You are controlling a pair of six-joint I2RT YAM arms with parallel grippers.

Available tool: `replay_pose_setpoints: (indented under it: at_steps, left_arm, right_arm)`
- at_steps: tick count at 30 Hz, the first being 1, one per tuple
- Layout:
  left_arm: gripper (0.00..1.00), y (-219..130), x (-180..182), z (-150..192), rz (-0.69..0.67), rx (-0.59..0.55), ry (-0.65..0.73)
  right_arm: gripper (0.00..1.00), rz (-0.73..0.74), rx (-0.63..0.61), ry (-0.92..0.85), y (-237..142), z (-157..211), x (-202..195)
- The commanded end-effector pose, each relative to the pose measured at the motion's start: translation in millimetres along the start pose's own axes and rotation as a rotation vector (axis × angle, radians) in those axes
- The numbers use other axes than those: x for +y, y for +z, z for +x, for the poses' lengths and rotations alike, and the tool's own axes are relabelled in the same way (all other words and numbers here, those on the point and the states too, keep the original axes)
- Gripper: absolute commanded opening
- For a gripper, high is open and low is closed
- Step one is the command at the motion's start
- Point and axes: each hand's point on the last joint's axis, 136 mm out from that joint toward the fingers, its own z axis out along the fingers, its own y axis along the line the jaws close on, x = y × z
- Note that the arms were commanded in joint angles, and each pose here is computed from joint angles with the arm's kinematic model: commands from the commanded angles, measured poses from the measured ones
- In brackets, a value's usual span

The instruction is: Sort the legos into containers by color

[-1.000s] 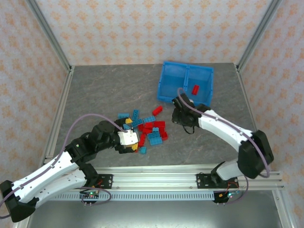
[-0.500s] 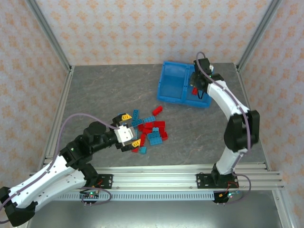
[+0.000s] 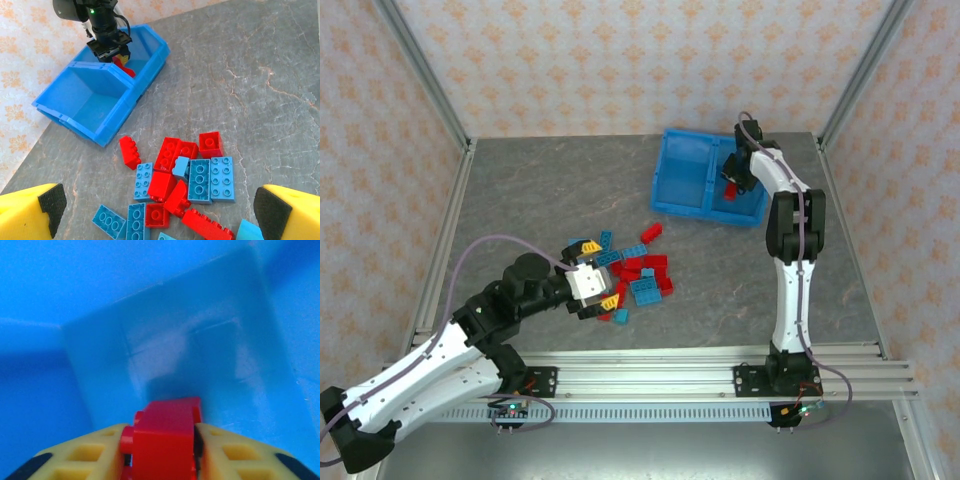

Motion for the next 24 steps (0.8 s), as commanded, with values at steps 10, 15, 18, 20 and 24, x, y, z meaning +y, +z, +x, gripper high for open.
replay_pose_setpoints:
  at_steps: [10,15,18,20,24]
  left_arm:
    - [1.00,-4,9,7,-0.043,0.042,0.034]
    - [1.00,-5,7,6,-0.037,0.039,0.037]
    - [1.00,-4,7,8,-0.036,0.048,0.039]
    - [1.00,-3,7,10,-0.034,0.059,0.044]
    - [1.00,-1,5,11,-0.025,0.061,0.047]
  right_arm:
    - [0.46,-0.123,-0.052,-0.018,-123,15,8]
    - [0.48,-0.235,-0.064,-0.025,-185,84,1]
    - [0.51,-0.305,-0.056,-0.073,-214,141,5]
    - [0.53,-0.320,-0.039,-0.115,-223,179,4]
    - [0.55,-0.370,0.050,-0.221,-219,249,13]
